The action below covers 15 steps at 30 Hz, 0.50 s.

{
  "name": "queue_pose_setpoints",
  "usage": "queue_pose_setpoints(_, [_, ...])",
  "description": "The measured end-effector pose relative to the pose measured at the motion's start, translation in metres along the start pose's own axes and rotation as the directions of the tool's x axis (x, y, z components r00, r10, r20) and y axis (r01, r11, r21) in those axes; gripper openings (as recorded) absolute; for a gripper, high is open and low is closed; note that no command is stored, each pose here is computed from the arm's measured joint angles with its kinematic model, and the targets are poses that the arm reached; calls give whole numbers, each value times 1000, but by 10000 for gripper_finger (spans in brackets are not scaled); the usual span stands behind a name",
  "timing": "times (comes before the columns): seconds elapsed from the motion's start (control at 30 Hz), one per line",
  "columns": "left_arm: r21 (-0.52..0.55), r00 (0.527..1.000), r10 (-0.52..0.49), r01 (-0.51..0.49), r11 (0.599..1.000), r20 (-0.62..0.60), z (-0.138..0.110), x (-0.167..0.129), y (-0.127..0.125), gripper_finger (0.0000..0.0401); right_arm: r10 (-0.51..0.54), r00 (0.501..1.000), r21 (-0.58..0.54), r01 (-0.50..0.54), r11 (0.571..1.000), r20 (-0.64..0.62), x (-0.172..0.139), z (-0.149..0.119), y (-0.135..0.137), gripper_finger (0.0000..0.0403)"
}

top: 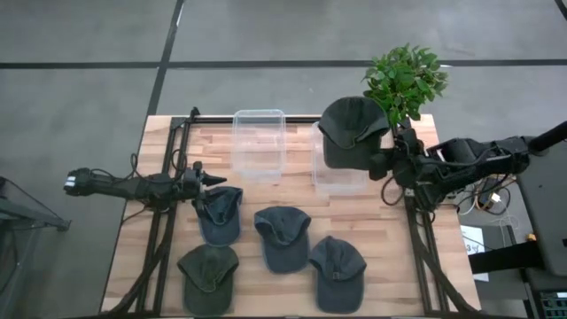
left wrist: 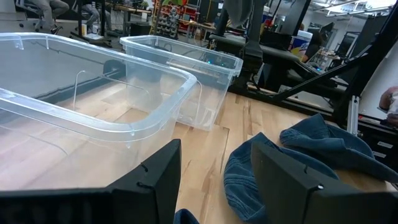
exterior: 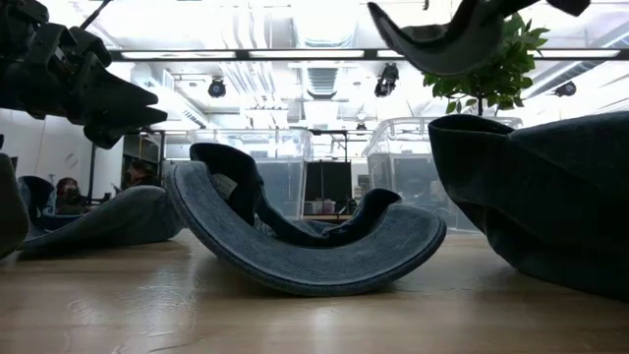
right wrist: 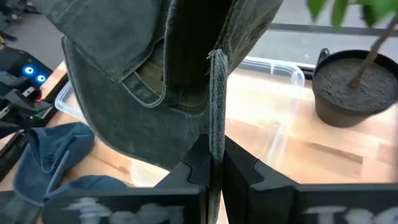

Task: Pick & Place hat
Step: Put the right green cap into the right transparent bin

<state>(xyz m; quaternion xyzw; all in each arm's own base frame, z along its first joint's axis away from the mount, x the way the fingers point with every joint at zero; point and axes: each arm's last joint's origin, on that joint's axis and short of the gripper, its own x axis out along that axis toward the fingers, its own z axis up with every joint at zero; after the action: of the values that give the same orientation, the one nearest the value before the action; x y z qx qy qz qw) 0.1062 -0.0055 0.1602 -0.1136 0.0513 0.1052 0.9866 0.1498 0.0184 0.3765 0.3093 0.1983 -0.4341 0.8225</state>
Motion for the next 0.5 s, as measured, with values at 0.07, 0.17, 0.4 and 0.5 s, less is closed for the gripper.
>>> queue_pose_setpoints(0.07, [0, 1000, 0, 0, 1000, 0, 0, 0, 0, 187, -21, 1000, -17, 21, 1000, -1, 8, 1, 4, 13])
queue_pose_setpoints(0.17, [0, 1000, 0, 0, 1000, 0, 0, 0, 0, 187, -83, 997, -27, 82, 996, -13, 22, 1, 7, 13])
queue_pose_setpoints(0.4, [0, 1000, 0, 0, 1000, 0, 0, 0, 0, 187, -166, 981, -38, 163, 986, -99, 56, 1, 8, 13])
queue_pose_setpoints(0.5, [0, 1000, 0, 0, 1000, 0, 0, 0, 0, 187, -170, 979, -29, 168, 985, -113, 66, 3, 7, 13])
